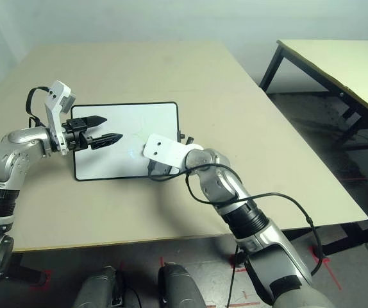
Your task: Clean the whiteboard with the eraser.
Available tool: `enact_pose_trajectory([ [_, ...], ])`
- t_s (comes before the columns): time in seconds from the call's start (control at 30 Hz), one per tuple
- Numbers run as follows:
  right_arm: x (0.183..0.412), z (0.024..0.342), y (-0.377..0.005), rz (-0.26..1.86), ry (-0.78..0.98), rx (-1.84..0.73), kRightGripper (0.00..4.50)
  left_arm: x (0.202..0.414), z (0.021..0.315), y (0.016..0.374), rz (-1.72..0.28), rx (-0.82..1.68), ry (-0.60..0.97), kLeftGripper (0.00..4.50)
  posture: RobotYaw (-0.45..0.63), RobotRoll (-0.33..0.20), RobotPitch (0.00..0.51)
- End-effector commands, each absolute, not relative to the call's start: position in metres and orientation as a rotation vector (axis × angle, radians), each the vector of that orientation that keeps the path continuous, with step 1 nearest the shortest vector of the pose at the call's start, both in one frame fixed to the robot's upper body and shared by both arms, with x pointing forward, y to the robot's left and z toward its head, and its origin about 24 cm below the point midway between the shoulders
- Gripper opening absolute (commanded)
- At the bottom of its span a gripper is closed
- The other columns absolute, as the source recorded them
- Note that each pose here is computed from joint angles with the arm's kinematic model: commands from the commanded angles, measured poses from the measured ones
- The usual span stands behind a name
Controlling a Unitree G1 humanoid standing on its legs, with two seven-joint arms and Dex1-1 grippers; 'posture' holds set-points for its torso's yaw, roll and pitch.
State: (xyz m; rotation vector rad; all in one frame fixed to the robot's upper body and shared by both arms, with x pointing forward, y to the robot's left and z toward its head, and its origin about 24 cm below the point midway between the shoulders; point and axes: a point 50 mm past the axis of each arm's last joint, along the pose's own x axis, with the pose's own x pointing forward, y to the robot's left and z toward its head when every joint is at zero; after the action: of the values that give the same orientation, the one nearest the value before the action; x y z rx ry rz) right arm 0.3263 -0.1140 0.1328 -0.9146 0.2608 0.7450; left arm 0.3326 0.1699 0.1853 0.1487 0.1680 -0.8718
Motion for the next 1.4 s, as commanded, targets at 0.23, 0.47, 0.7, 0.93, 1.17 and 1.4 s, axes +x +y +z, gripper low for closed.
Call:
enact_pose_trajectory([
  [0.23, 0.338, 0.124, -0.154, 0.609, 0.398, -0.973, 0.56, 0.331, 0.18, 0.166, -0.882, 0.15, 0.183, 4.5, -0.04, 0.0, 0.069],
  [0.47, 0.314, 0.105, -0.152, 0.69, 0.484, -0.98, 0.56, 0.331, 0.18, 0.165, -0.885, 0.148, 0.184, 4.5, -0.04, 0.0, 0.074],
  [0.7, 0.327, 0.118, -0.156, 0.612, 0.429, -0.975, 0.56, 0.332, 0.18, 0.166, -0.885, 0.148, 0.186, 4.5, -0.04, 0.0, 0.076],
  [0.93, 0.338, 0.135, -0.149, 0.6, 0.337, -0.967, 0.56, 0.331, 0.18, 0.166, -0.884, 0.147, 0.185, 4.5, -0.04, 0.0, 0.077],
  [1.17, 0.311, 0.114, -0.148, 0.719, 0.463, -1.02, 0.56, 0.33, 0.179, 0.166, -0.883, 0.143, 0.185, 4.5, -0.04, 0.0, 0.078],
  [1.4, 0.308, 0.115, -0.145, 0.721, 0.468, -1.017, 0.56, 0.33, 0.179, 0.164, -0.885, 0.141, 0.185, 4.5, -0.04, 0.0, 0.077],
])
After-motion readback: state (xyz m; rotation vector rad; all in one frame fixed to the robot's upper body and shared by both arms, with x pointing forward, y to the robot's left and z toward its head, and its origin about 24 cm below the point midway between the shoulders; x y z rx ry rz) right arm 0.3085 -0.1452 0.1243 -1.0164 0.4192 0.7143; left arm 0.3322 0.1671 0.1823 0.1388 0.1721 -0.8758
